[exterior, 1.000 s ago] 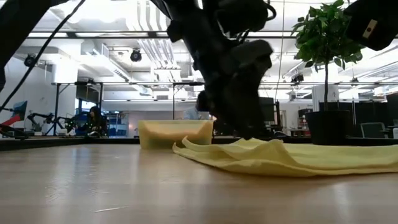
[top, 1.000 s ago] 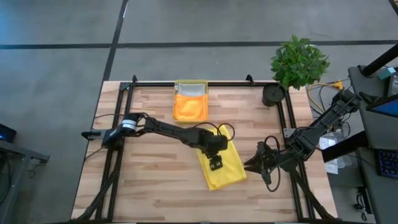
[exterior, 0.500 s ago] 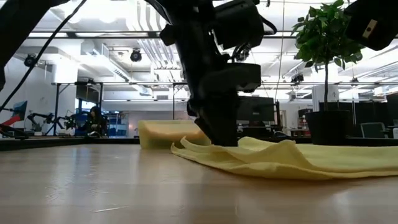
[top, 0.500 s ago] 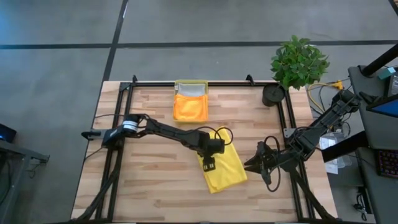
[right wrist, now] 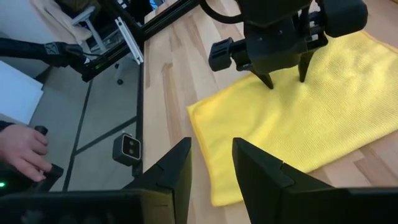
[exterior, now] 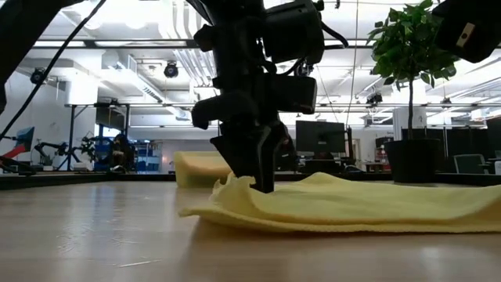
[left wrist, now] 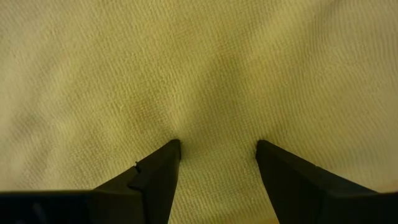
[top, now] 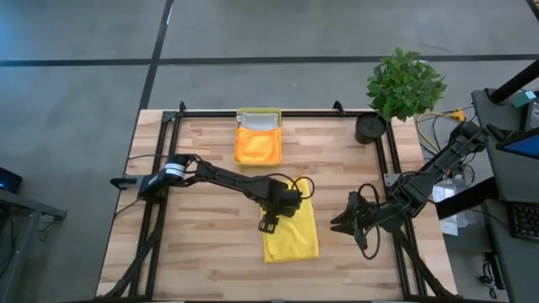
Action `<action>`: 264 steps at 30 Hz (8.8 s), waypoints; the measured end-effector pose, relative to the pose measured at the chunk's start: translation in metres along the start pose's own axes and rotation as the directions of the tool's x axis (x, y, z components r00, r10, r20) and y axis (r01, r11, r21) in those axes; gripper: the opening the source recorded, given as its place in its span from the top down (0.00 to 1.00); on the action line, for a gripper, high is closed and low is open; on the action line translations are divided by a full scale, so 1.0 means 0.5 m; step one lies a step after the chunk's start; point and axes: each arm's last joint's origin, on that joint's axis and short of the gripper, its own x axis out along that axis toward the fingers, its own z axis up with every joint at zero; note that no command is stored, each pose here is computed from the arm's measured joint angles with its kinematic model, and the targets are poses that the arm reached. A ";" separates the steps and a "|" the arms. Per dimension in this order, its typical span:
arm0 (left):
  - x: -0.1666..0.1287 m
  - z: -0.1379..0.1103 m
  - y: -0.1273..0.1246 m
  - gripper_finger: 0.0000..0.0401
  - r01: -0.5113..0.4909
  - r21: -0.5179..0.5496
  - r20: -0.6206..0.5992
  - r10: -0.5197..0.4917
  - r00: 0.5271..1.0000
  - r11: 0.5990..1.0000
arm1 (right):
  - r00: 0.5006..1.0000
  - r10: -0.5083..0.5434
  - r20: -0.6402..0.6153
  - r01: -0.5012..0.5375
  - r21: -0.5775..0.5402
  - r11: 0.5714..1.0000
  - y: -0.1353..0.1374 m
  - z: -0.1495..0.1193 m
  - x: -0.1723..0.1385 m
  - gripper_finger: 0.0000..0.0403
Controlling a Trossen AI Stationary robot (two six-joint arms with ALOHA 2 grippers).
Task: Fold microfiber towels
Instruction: Fold the yellow microfiber cloth
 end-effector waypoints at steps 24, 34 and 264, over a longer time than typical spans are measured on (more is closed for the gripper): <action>-0.105 0.009 -0.010 0.49 0.030 -0.572 0.160 0.075 0.984 0.820 | 0.999 -0.028 0.044 0.030 -0.038 0.999 -0.001 0.003 0.001 0.72; -0.009 0.006 -0.021 0.49 0.002 -0.732 0.079 0.082 0.994 0.681 | 0.996 -0.023 0.087 0.024 -0.006 1.000 0.004 0.008 0.001 0.72; -0.059 -0.246 -0.184 1.00 0.434 -0.301 0.698 -0.114 0.707 0.849 | 0.956 0.170 -0.239 -0.135 0.156 0.979 -0.097 -0.098 0.242 0.98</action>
